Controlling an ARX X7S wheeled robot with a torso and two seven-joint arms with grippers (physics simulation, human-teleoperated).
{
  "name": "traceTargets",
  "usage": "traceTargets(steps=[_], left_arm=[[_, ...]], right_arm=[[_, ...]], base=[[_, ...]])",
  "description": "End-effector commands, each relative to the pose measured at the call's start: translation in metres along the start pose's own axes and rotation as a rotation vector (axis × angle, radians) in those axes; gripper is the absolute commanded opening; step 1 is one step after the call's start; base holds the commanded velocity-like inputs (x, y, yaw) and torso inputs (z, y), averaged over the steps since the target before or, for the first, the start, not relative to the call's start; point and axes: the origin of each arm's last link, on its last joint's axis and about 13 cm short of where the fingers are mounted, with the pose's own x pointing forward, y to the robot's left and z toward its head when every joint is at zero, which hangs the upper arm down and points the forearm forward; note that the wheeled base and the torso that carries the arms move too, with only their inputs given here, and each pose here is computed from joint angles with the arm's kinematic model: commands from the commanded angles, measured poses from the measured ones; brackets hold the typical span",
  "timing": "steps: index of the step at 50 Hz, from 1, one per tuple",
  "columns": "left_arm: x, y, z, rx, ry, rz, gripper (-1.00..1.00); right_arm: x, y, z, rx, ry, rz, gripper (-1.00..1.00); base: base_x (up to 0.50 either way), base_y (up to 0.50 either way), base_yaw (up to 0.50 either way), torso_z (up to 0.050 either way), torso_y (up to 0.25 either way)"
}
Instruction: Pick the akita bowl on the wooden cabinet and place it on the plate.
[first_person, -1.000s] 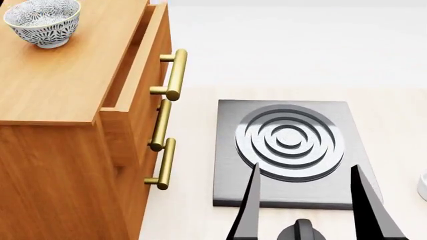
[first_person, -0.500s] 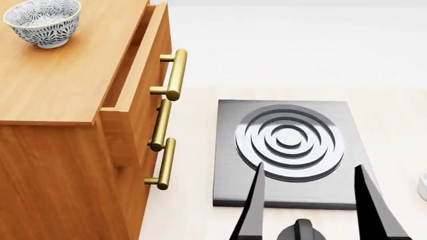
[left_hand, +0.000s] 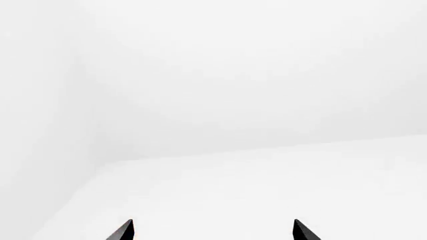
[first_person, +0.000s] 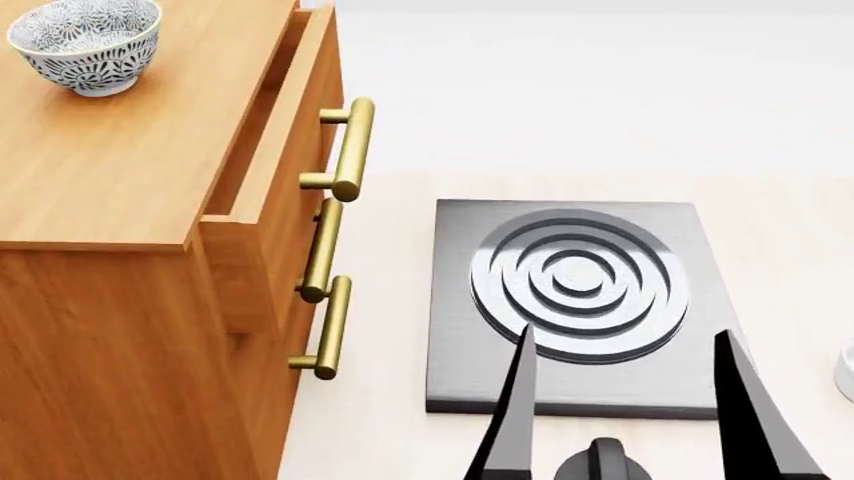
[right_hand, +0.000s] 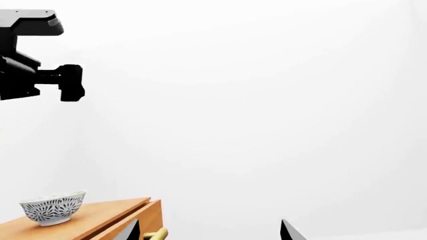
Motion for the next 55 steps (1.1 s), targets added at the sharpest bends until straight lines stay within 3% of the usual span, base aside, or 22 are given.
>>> traceTargets(steps=[1,7,8,9,13,16,24,27,30,39,49,55], left_arm=[[0.008,0.005,-0.022,0.040,0.120,0.048,1.00],[0.008,0.009,-0.030,0.035,0.177,0.060,1.00],[0.008,0.010,-0.031,0.047,0.190,0.067,1.00],[0.007,0.012,-0.034,0.111,0.234,0.085,1.00],[0.005,0.020,-0.033,0.081,0.253,0.107,1.00],[0.004,0.027,-0.036,0.118,0.279,0.147,1.00],[0.000,0.040,-0.032,0.084,0.290,0.216,1.00],[-0.003,0.044,-0.035,0.048,0.344,0.229,1.00],[-0.005,0.047,-0.036,0.070,0.382,0.256,1.00],[-0.014,0.054,-0.035,0.058,0.479,0.201,1.00],[-0.018,0.056,-0.024,0.048,0.456,0.156,1.00],[-0.017,0.054,-0.017,0.051,0.389,0.136,1.00]], right_arm=[[0.000,-0.001,0.000,-0.002,0.000,-0.001,1.00],[0.001,-0.001,-0.001,-0.001,0.002,-0.002,1.00],[0.001,-0.001,-0.001,-0.001,0.002,-0.002,1.00],[0.001,-0.001,-0.001,0.001,0.002,-0.003,1.00],[0.001,-0.001,-0.002,0.001,0.006,-0.001,1.00],[0.001,-0.001,-0.002,0.000,0.005,0.000,1.00],[0.001,0.000,-0.003,0.000,0.009,0.002,1.00],[0.001,-0.001,-0.004,-0.002,0.009,0.002,1.00],[0.001,-0.001,-0.003,0.002,0.009,0.001,1.00],[0.000,0.000,-0.004,0.006,0.012,0.006,1.00],[0.000,0.001,-0.005,0.010,0.017,0.011,1.00],[0.000,0.001,-0.005,0.009,0.019,0.012,1.00]], base=[[0.00,0.00,0.00,0.000,0.000],[0.00,0.00,0.00,0.000,0.000],[0.00,0.00,0.00,0.000,0.000],[0.00,0.00,0.00,0.000,0.000],[0.00,0.00,0.00,0.000,0.000],[0.00,0.00,0.00,0.000,0.000],[0.00,0.00,0.00,0.000,0.000],[0.00,0.00,0.00,0.000,0.000],[0.00,0.00,0.00,0.000,0.000],[0.00,0.00,0.00,0.000,0.000],[0.00,0.00,0.00,0.000,0.000],[0.00,0.00,0.00,0.000,0.000]])
